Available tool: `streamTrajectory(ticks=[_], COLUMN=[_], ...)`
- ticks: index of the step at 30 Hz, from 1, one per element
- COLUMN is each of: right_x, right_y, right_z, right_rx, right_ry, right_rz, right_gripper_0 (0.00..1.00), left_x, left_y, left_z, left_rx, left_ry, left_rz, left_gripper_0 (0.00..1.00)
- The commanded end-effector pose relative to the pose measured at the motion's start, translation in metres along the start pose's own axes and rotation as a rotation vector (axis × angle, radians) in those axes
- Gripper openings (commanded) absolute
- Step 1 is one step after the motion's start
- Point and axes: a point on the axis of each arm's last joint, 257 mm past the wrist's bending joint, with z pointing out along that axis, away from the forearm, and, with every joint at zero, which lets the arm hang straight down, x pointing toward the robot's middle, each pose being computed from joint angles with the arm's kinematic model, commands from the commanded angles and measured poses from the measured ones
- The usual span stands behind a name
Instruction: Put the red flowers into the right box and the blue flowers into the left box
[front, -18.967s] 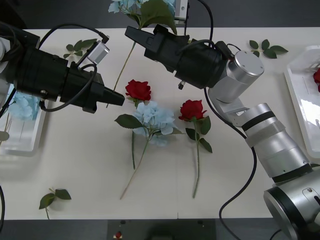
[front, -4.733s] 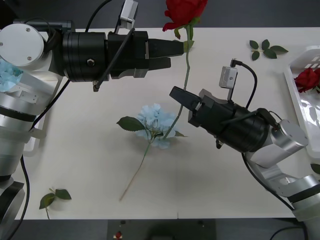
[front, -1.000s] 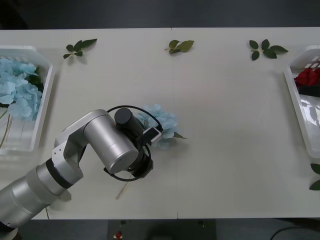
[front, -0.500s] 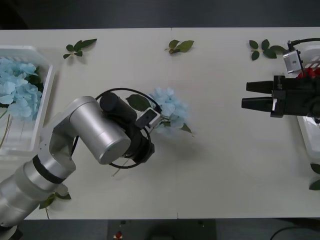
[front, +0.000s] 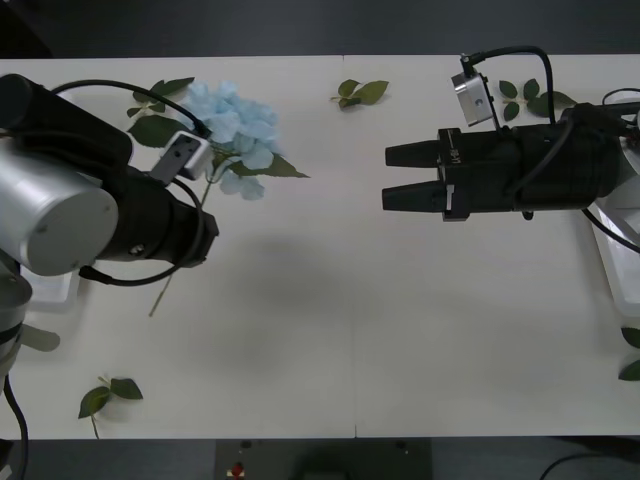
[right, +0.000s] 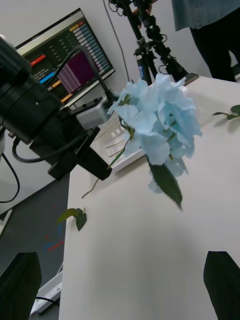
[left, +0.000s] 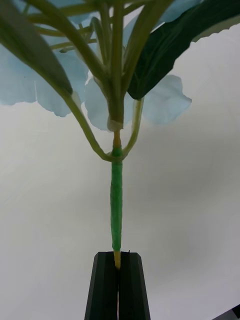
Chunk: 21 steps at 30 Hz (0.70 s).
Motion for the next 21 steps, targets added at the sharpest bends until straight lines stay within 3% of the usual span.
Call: streamTrajectory(ticks=[1,11,21], right_x=[-0.028,-0.026,-0.029], right_y=[0.015,0.025,0.031], right_z=[0.012,0.027,0.03], right_rx=[-0.045,-0.101,-0.128], right_ry=[-0.022,0.021,0.037], right_rz=[-0.087,-0.104,-0.119], right_gripper_0=[0.95,0.95,0.95], left_x=[-0.003,0.011,0.029], left_y=[0.04,0.161,0.28], left_z=[-0.029,-0.078,-0.09], left_rx=[-0.071,-0.195,-0.344], left_ry=[-0.036,-0.049,-0.026], left_rz=[-0.082,-0.255,-0.34], left_gripper_0=[0.0,0.0,0.0])
